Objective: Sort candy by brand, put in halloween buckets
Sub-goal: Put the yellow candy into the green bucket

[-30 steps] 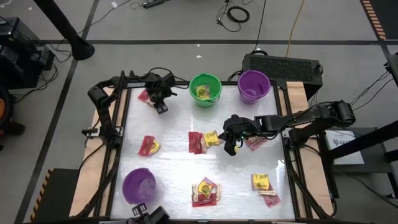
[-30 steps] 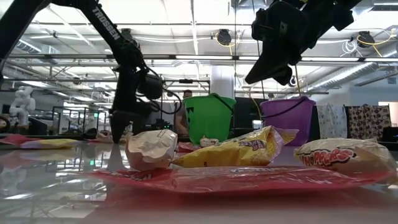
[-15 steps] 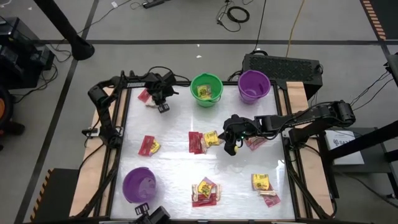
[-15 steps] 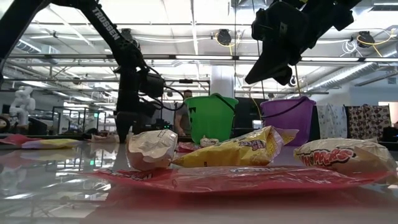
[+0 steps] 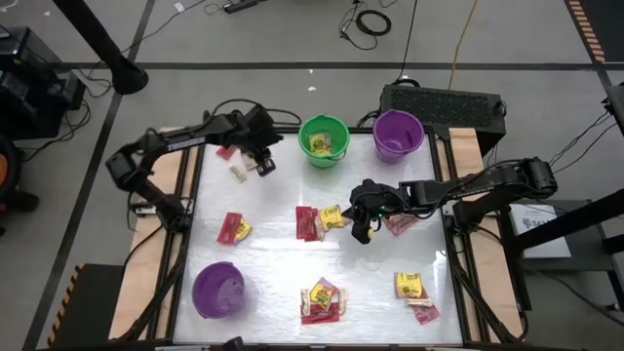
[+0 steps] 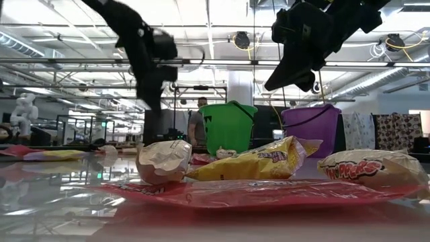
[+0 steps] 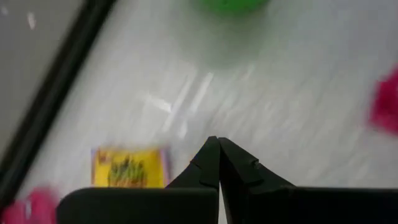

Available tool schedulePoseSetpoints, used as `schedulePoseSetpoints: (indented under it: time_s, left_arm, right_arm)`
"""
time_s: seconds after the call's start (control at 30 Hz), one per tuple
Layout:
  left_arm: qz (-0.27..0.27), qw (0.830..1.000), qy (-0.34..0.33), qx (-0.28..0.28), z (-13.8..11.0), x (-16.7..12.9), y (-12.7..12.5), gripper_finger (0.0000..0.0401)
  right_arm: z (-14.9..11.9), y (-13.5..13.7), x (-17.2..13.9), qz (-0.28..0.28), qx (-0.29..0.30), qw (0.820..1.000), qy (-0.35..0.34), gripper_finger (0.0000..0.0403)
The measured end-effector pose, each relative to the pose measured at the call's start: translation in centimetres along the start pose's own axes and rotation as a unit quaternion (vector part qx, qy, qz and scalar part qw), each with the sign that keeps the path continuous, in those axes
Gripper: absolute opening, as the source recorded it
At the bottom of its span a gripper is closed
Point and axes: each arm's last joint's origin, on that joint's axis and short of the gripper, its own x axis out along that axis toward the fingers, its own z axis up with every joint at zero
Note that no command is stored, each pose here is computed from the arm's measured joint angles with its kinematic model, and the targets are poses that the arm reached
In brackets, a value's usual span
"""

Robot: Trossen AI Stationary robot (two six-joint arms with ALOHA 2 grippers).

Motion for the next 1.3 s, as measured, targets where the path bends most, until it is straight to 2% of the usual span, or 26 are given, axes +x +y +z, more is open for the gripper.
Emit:
schedulePoseSetpoints:
  time_s: [0.1, 0.17, 0.23, 0.37, 0.63, 0.77, 0.87, 0.97, 1.03, 1.13, 1.23, 1.3]
  left_arm:
    - [0.038, 0.999, -0.017, 0.008, 0.4, -0.6, -0.8, 0.0001]
    - [0.075, 0.997, -0.007, 0.008, 0.4, -0.3, -0.6, 0.0005]
    - [0.083, 0.997, 0.005, 0.003, 0.3, 0.4, -0.2, 0.0017]
    - [0.068, 0.995, 0.067, -0.005, -0.5, 2.7, 0.4, 0.0068]
    - [0.111, 0.983, 0.142, 0.037, -1.2, 7.0, 1.0, 0.0181]
    - [0.141, 0.972, 0.177, 0.064, -1.7, 8.8, 1.3, 0.0212]
    - [0.137, 0.967, 0.197, 0.085, -1.9, 10.0, 1.5, 0.022]
    - [0.124, 0.964, 0.215, 0.097, -2.3, 10.9, 1.5, 0.0212]
    - [0.119, 0.963, 0.22, 0.098, -2.4, 11.1, 1.4, 0.019]
    - [0.114, 0.963, 0.222, 0.102, -2.5, 11.2, 1.1, 0.0125]
    - [0.11, 0.963, 0.223, 0.104, -2.5, 11.1, 0.9, 0.0038]
    - [0.109, 0.964, 0.221, 0.103, -2.5, 11.0, 0.9, 0.0013]
  right_arm:
    - [0.0, 0.0, 0.0, 0.0, 0.0, 1.0, 0.0, 0.0]
    - [0.0, 0.0, 0.0, 0.0, 0.0, 1.0, 0.0, 0.0]
    - [0.0, 0.0, 0.0, 0.0, 0.0, 1.0, 0.0, 0.0]
    - [0.0, 0.0, 0.0, 0.0, 0.0, 1.0, 0.0, 0.0]
    - [0.0, 0.0, 0.0, 0.0, 0.012, 1.0, 0.0, 0.0]
    - [0.0, 0.0, 0.0, 0.0, 0.013, 1.0, 0.0, 0.0]
    - [0.0, 0.0, 0.0, 0.001, 0.013, 1.0, 0.0, 0.0]
    - [0.0, 0.0, 0.0, 0.001, 0.02, 1.0, 0.0, 0.0]
    - [0.0, 0.0, 0.0, 0.001, 0.026, 1.0, 0.0, 0.0]
    - [0.0, 0.0, 0.0, 0.001, 0.027, 1.0, 0.001, 0.0]
    - [0.0, 0.0, 0.0, 0.002, 0.026, 1.0, 0.001, 0.0]
    - [0.0, 0.0, 0.0, 0.002, 0.024, 1.0, 0.001, 0.0]
